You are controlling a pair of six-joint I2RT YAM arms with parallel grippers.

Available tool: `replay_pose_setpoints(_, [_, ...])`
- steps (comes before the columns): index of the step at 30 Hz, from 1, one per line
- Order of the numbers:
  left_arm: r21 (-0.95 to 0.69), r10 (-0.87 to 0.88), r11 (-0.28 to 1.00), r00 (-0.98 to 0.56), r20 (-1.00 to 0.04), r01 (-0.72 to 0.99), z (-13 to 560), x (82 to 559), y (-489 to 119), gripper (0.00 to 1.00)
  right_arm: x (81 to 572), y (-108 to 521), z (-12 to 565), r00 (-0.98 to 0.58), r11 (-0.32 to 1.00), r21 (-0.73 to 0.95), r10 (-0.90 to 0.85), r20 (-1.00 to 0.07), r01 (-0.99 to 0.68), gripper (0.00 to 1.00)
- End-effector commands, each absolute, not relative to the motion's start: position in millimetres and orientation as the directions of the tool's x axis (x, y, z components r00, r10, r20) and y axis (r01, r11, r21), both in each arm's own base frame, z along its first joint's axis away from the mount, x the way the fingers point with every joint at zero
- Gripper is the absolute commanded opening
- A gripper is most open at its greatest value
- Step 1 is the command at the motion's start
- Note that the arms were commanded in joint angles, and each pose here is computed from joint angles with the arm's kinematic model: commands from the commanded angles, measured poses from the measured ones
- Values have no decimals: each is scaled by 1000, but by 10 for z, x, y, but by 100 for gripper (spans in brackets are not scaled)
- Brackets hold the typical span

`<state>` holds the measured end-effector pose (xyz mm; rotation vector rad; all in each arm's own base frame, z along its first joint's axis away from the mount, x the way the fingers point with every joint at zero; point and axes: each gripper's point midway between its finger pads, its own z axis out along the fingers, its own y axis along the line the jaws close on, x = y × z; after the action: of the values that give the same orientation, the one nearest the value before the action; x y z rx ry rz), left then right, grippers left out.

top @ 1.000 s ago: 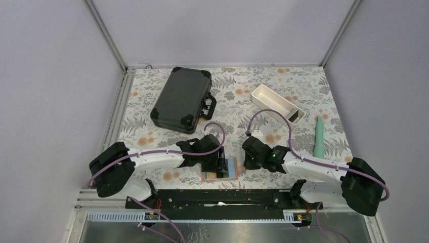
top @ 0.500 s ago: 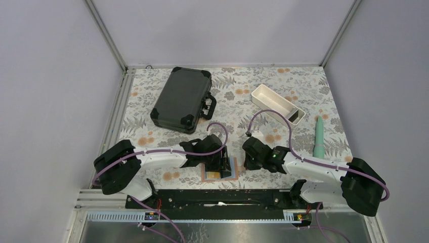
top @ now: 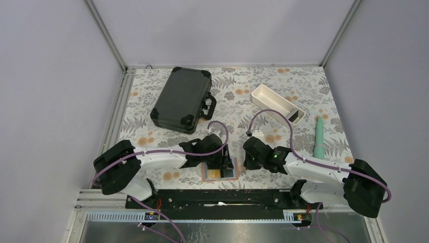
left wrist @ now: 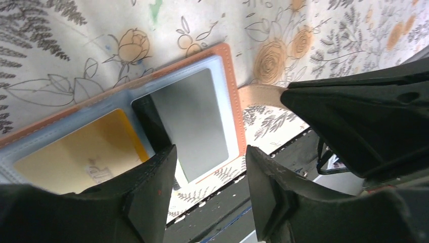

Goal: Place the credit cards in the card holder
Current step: Insert the credit card into the card holder, then close the card holder at the center of the board.

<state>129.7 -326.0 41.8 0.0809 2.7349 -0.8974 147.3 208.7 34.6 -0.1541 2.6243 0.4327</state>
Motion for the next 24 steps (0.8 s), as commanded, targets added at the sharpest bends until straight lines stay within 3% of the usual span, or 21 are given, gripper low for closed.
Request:
replay_pose_setpoints(1, [-676,-61,712,-943,-326,188,694,1378,-3483,55,1460,2085,360,-878,943,281,-23,-477,-178,0])
replay_pose_setpoints(7, [-696,-91,693,-936,-341,186,837,1392,-3447,56,1469,2132,446,-875,934,309,-9,-484,-180,0])
replay_pose_setpoints(16, [-604,-181,792,-910,-372,89,827,1543,-2725,80,1531,2268,779,-856,907,366,12,-517,-208,0])
replay_pose_setpoints(24, [-579,-281,814,-907,-315,-51,486,1529,-2220,81,1609,2539,1103,-836,860,418,-19,-548,-293,0])
